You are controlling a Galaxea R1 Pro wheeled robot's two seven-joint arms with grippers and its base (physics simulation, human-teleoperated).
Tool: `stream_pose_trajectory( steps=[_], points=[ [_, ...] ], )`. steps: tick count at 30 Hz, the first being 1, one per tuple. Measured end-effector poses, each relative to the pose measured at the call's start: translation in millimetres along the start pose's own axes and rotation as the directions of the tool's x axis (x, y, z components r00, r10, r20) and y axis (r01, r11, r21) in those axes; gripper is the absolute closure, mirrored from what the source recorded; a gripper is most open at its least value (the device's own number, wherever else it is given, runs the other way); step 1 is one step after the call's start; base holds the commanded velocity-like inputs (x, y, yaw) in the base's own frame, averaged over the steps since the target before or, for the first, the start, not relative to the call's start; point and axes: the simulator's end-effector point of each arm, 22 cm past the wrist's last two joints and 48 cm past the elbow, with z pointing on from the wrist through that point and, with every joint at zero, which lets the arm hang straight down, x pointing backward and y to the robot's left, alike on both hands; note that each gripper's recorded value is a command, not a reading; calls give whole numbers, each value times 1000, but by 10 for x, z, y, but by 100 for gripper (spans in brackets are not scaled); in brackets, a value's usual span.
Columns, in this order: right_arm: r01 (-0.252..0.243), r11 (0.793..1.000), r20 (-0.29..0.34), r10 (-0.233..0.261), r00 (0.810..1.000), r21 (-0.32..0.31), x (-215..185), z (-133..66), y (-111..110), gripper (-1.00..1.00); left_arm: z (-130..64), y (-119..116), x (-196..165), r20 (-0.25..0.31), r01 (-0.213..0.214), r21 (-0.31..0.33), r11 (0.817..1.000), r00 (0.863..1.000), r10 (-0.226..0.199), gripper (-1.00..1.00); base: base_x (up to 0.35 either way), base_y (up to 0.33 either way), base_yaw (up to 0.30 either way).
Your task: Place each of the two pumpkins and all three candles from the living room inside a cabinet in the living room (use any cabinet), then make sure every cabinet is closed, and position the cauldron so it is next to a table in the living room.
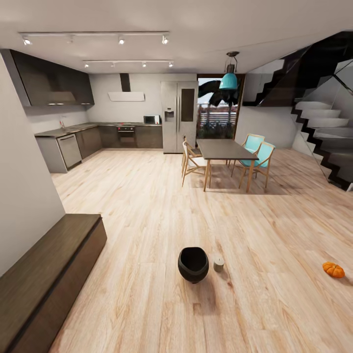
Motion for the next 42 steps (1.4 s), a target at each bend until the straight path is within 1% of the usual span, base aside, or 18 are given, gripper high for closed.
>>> stream_pose_trajectory(
  steps=[4, 8, 14, 15, 16, 20, 26, 42],
  points=[
    [-1, 1000, 1, 1, 1000, 0, 0, -45, 7, -100, -49, -148, 7, 2, -8, 21, 1000, 1000, 8, -100, 0, 0, 0],
    [-5, 1000, 2, 5, 1000, 3, 6, -92, 0, -100, -94, -187, 4, 8, -20, 29, 999, 1000, 20, -100, 0, 0, 0],
    [-49, 999, 5, 49, 999, 20, 6, -126, -42, -100, -127, -195, -1, 13, -33, 33, 999, 999, 32, -100, 0, 0, -20],
    [-52, 998, 4, 52, 999, 21, 11, -127, -40, -100, -127, -201, -2, 14, -45, 35, 998, 999, 44, -100, 30, 0, -193],
    [-54, 998, 2, 54, 999, 20, 21, -129, -34, -100, -127, -206, -1, 14, -66, 38, 997, 998, 66, -100, 70, 0, -212],
    [-52, 998, -5, 52, 999, 20, 43, -132, -32, -100, -129, -215, 2, 15, -90, 42, 995, 996, 90, -100, 234, 0, -260],
    [-43, 999, -17, 43, 999, 19, 77, -134, -32, -100, -129, -218, 9, 13, -95, 42, 995, 995, 95, -100, 326, 0, -203],
    [-56, 998, 3, 56, 998, 24, 16, -128, -46, -100, -130, -225, 15, 11, -87, 41, 995, 996, 87, -100, 341, 77, -10]
  ],
)
